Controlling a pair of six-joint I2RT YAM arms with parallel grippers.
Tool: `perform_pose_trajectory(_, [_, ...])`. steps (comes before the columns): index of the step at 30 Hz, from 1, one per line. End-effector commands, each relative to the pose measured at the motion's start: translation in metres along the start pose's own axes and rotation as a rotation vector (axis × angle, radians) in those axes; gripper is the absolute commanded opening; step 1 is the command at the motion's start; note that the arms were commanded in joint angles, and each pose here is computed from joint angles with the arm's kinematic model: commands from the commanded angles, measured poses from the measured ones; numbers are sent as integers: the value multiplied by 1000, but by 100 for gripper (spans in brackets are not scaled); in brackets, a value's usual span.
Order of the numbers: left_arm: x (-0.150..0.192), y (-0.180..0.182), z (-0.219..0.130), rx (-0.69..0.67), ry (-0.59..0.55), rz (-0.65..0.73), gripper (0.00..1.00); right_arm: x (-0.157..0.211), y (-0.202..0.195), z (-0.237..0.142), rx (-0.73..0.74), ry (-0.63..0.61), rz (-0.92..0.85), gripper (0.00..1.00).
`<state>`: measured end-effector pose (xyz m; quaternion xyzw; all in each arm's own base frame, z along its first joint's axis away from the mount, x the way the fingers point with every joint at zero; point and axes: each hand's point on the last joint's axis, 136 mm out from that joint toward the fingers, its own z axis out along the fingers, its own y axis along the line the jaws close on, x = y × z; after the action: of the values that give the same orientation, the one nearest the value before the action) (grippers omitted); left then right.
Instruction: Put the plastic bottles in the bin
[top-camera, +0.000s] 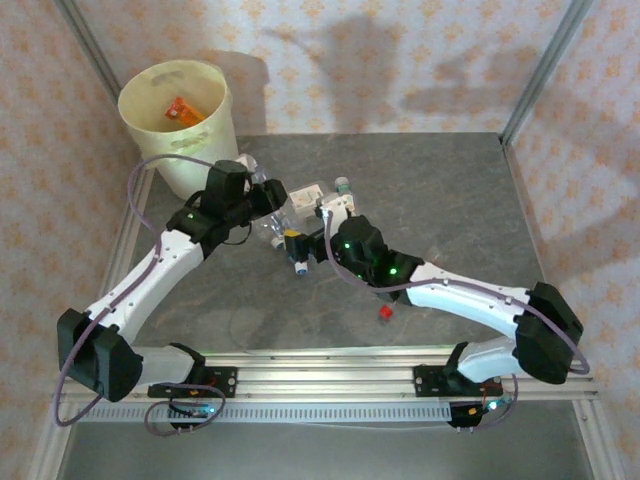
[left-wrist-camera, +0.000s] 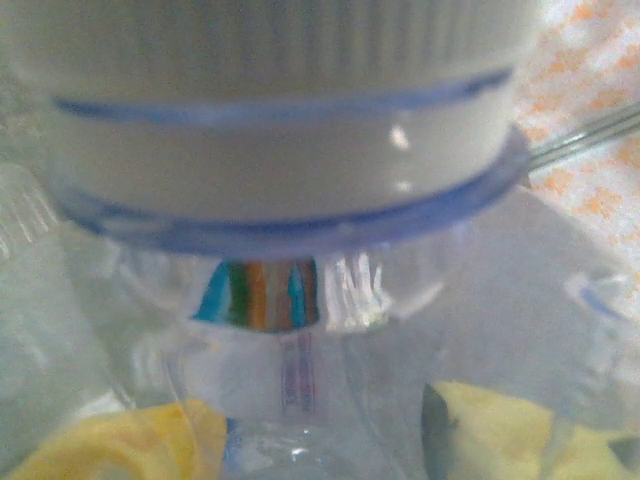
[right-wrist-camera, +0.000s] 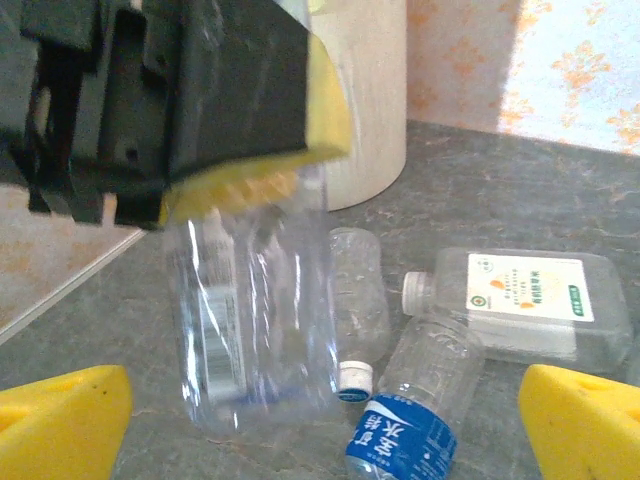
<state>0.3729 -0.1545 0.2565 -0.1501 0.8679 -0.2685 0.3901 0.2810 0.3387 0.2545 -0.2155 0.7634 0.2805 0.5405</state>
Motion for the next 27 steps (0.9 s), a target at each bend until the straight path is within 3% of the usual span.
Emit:
perform_pose_trajectory(1, [-32, 4, -17, -112, -102, 59, 50, -23, -6, -12, 25, -128, 33, 99])
perform_pose_trajectory(10, [-111, 1, -60, -282, -322, 200, 50, -22, -17, -23, 59, -130, 28, 99])
perform_pose_trajectory(16, [-162, 14, -72, -255, -426, 109, 50, -24, -22, -31, 82, -133, 15, 99])
perform_pose_trajectory(23, [-231, 39, -101, -457, -639, 149, 50, -22, -27, -37, 101, -133, 18, 99])
perform_pose_trajectory(27, [-264, 41, -120, -481, -773, 155, 50, -23, -28, -43, 102, -124, 19, 99])
